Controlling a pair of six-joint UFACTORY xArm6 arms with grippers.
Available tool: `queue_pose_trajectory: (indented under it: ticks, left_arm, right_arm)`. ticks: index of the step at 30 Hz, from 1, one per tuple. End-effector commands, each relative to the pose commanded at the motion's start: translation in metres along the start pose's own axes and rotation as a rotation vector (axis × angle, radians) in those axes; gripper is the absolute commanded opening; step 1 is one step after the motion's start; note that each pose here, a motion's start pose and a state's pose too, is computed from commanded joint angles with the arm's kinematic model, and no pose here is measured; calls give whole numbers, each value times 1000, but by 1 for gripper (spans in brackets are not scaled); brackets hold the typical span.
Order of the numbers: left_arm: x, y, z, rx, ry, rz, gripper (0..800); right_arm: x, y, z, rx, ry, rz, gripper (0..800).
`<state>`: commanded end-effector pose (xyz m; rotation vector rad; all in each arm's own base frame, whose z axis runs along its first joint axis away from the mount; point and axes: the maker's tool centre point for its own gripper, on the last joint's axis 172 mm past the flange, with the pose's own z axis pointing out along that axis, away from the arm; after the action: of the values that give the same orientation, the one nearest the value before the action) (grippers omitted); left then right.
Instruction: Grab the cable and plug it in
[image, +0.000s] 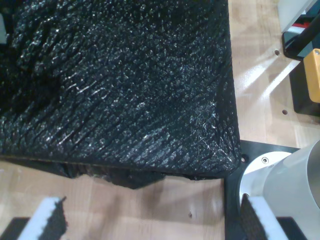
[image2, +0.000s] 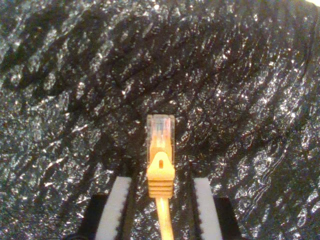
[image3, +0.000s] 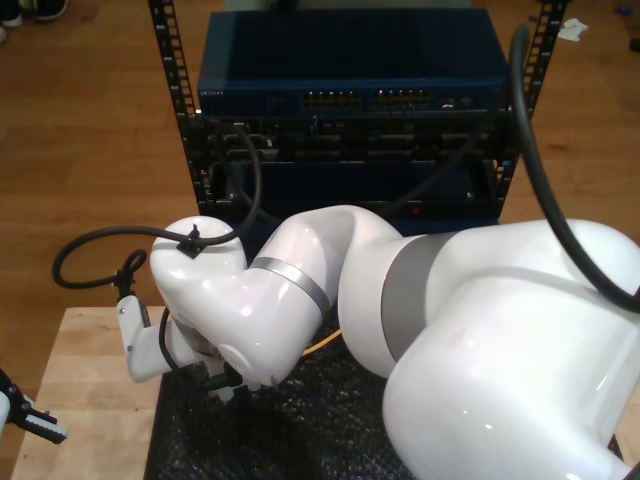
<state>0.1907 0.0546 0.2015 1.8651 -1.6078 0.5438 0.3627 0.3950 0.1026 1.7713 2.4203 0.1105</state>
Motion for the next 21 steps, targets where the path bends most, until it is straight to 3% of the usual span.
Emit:
queue_pose_trajectory:
  ticks: [9,21]
  left_arm:
    - [0,-1,-1,2,0,1,799]
    - [0,-1,1,-6,7,-4,799]
  right_arm:
    - [3,-1,-1,-2,1,-7,59]
    - [3,5,-17,-25,18,2,4]
